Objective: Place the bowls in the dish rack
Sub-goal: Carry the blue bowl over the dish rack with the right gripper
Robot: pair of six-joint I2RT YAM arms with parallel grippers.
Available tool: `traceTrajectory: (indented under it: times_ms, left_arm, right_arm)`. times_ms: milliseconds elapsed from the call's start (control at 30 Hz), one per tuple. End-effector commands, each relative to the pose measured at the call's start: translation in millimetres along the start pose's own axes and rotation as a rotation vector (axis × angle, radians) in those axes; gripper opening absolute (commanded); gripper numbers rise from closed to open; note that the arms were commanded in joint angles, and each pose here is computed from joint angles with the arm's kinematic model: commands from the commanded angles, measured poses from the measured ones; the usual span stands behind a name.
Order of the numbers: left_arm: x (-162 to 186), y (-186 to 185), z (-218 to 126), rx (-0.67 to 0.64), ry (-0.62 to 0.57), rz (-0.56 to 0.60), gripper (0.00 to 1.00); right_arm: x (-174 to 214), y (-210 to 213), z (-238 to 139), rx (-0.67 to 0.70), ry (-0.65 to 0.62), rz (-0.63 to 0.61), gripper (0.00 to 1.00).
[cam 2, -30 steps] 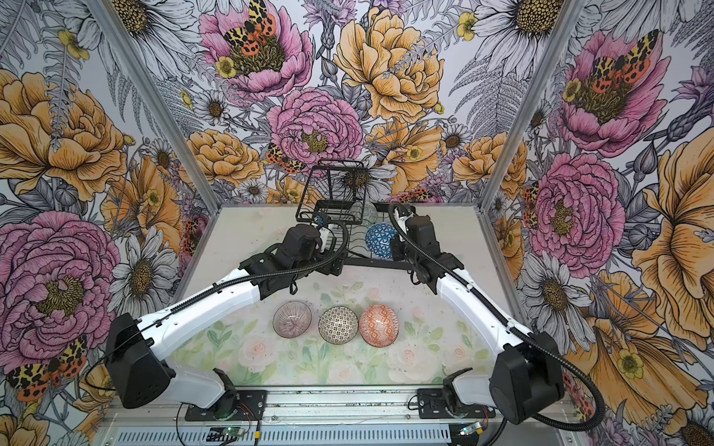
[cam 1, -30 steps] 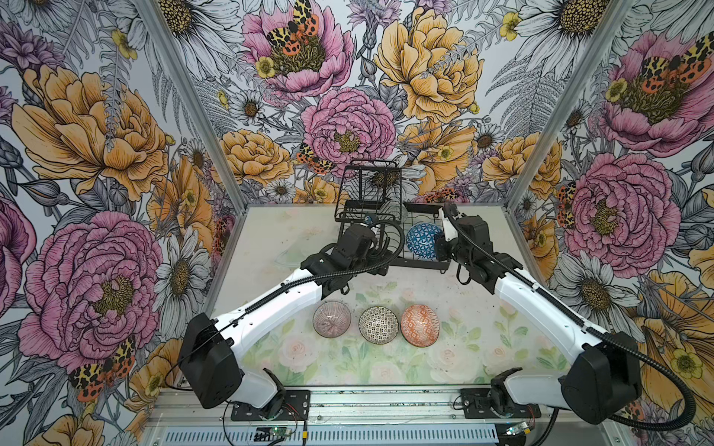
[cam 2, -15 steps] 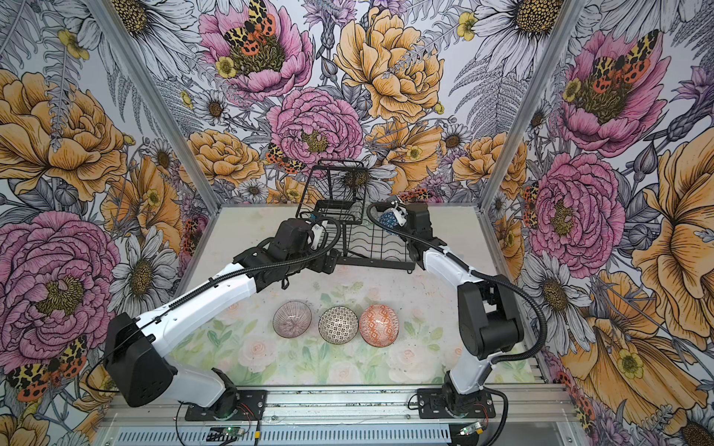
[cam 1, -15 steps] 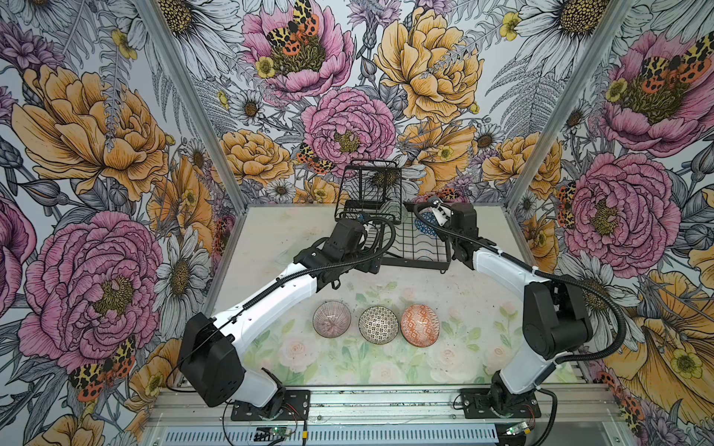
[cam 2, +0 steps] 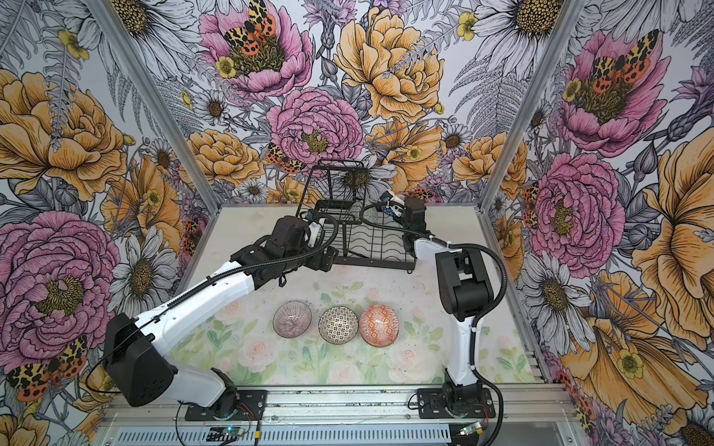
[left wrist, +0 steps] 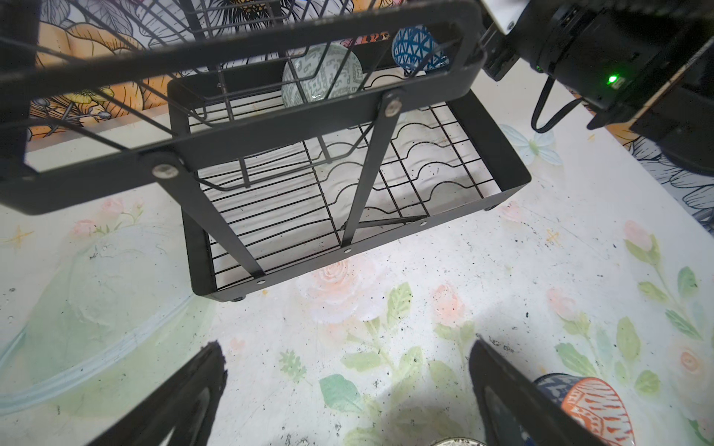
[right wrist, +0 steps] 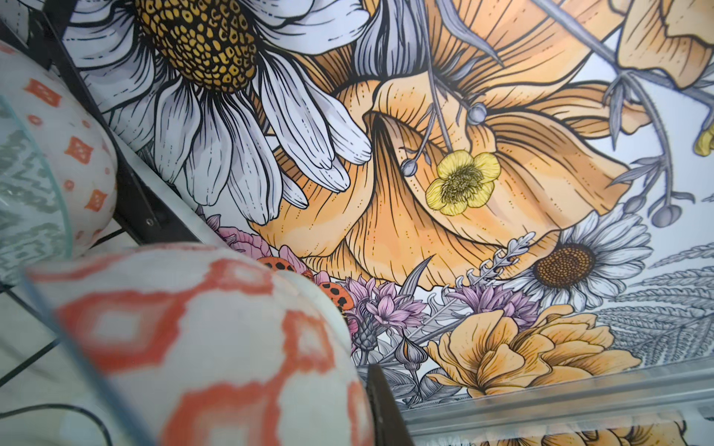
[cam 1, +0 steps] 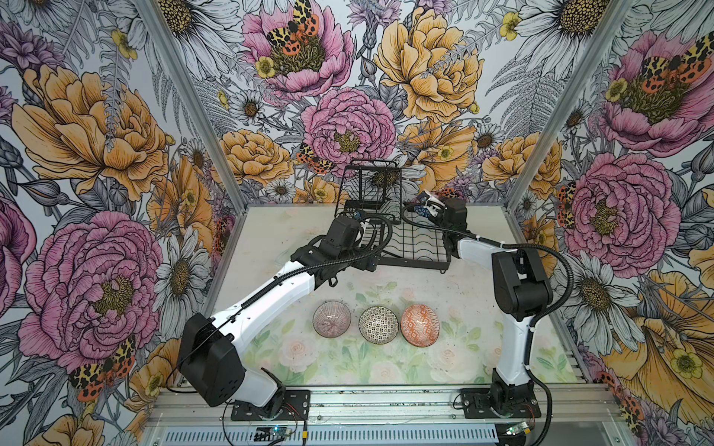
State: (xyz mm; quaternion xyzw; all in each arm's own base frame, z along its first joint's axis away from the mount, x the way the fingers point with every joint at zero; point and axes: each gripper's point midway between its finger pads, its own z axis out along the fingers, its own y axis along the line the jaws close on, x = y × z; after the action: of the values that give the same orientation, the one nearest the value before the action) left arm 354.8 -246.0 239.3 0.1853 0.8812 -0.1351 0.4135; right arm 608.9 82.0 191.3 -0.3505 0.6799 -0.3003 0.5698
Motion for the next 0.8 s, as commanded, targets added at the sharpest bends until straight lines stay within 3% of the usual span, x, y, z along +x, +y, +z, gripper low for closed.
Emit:
traceTrajectory:
  times_ms: [0,767]
  left_arm:
    - [-12.2,-1.1,-3.0,0.024,-0.014,0.012,0.99]
    - [-7.3,14.1,4.0,-0.007,0.022,-0.007,0.99]
  right_arm:
    - [-23.0,-30.2,8.7,0.109,-0.098,-0.034,0.0]
    - [10.4,12.6,42.0,0.1,-0.064,-0.085,0.0]
